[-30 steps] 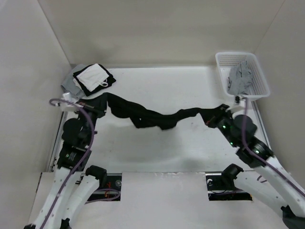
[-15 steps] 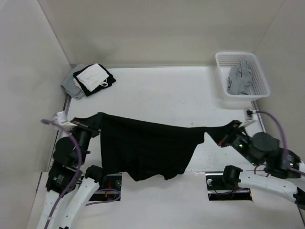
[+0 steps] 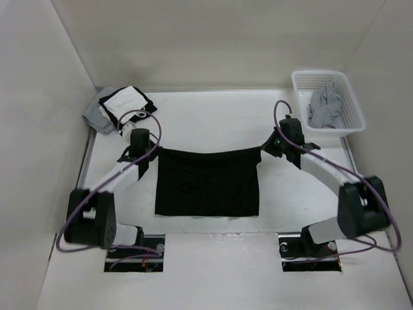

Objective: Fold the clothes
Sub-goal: Fold the tank top

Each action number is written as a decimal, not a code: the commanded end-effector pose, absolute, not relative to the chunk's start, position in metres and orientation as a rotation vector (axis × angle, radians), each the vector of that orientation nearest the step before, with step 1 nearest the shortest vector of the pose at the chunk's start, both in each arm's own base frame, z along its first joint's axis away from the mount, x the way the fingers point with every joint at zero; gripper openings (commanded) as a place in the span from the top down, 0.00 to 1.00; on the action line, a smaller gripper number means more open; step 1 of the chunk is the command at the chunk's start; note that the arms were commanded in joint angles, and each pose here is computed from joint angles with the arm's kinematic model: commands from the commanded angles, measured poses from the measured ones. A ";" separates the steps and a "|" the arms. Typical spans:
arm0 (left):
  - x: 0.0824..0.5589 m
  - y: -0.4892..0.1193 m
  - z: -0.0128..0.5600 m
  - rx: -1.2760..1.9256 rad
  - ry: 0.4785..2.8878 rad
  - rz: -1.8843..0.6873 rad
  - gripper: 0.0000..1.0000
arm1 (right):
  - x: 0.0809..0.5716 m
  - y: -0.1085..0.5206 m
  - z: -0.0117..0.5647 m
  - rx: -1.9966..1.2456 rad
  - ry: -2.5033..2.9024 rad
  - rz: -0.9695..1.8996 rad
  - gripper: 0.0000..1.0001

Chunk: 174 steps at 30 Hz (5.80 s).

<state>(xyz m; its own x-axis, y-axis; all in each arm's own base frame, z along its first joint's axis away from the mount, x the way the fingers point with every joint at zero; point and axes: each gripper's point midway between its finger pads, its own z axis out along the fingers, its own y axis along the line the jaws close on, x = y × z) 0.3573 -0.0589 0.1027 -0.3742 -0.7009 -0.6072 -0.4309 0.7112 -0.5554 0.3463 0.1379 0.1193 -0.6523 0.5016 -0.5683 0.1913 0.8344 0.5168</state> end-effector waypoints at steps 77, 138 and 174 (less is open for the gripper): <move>0.252 -0.042 0.185 -0.871 1.789 -0.490 0.70 | 0.199 0.169 0.097 0.401 2.294 0.695 0.59; 0.262 -0.172 0.009 -0.581 2.207 -0.660 0.71 | 0.256 0.246 0.034 0.502 2.306 0.973 0.41; 0.275 -0.192 0.165 -0.481 1.904 -0.954 0.68 | 0.229 0.201 0.193 0.365 2.187 0.834 0.98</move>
